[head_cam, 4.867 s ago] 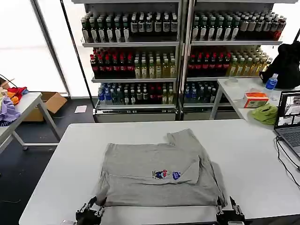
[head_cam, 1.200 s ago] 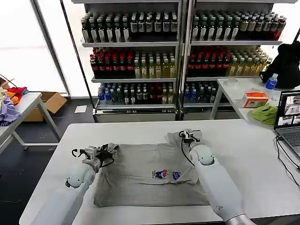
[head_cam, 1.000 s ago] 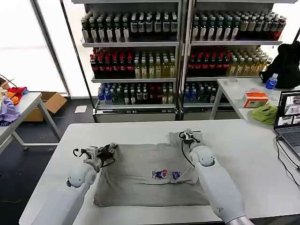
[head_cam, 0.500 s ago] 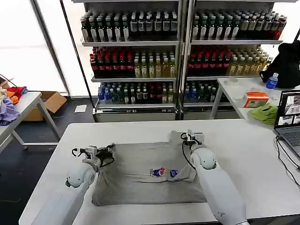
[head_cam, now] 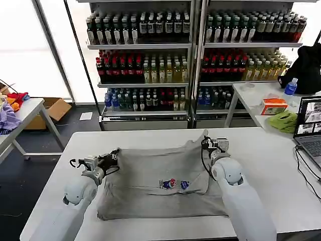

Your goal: Fold and organize the clothes.

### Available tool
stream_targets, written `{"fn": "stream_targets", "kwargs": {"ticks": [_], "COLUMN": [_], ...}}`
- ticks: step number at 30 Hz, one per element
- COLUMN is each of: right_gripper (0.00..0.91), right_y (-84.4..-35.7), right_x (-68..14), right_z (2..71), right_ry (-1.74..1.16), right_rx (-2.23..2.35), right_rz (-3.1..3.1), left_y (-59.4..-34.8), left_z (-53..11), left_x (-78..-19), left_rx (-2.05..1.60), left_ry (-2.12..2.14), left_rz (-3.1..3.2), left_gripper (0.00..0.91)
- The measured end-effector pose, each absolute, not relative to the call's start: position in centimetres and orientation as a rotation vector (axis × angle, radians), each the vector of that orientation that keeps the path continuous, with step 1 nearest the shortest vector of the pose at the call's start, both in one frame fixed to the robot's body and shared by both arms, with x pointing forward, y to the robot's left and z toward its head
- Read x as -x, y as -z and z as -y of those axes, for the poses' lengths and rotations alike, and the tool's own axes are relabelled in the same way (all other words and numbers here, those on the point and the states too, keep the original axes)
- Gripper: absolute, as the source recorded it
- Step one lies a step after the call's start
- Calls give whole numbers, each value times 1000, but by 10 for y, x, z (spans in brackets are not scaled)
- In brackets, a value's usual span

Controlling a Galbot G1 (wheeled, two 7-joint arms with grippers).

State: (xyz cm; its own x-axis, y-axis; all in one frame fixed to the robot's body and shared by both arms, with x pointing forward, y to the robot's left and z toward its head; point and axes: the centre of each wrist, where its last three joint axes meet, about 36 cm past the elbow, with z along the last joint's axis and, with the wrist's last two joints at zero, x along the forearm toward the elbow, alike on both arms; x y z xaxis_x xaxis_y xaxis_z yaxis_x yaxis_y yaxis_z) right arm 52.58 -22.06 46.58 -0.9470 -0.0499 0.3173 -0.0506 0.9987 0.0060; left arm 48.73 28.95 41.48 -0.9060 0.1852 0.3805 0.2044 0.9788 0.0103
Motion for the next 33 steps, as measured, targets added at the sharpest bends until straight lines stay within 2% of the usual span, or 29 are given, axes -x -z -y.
{"fn": "stream_targets", "kwargs": {"ticks": [12,26,33], "right_gripper": [0,0,0], "right_y": [-462,-416,-398], "right_x": [-448,-369,-347], "right_z": [220,235,234], "right_ry": [8,-43,-90], "right_rx": [-44,82,114], "right_rz": [2839,2736,2698], "left_y": [-419,-393,-390], "left_z": [-291,-280,-278], "left_x": [-436,-381,-368], "left_rx": [326,354,346], "left_ry": [117,128,138], "left_rz": [2748,2683,2671], "left_gripper": [0,0,0]}}
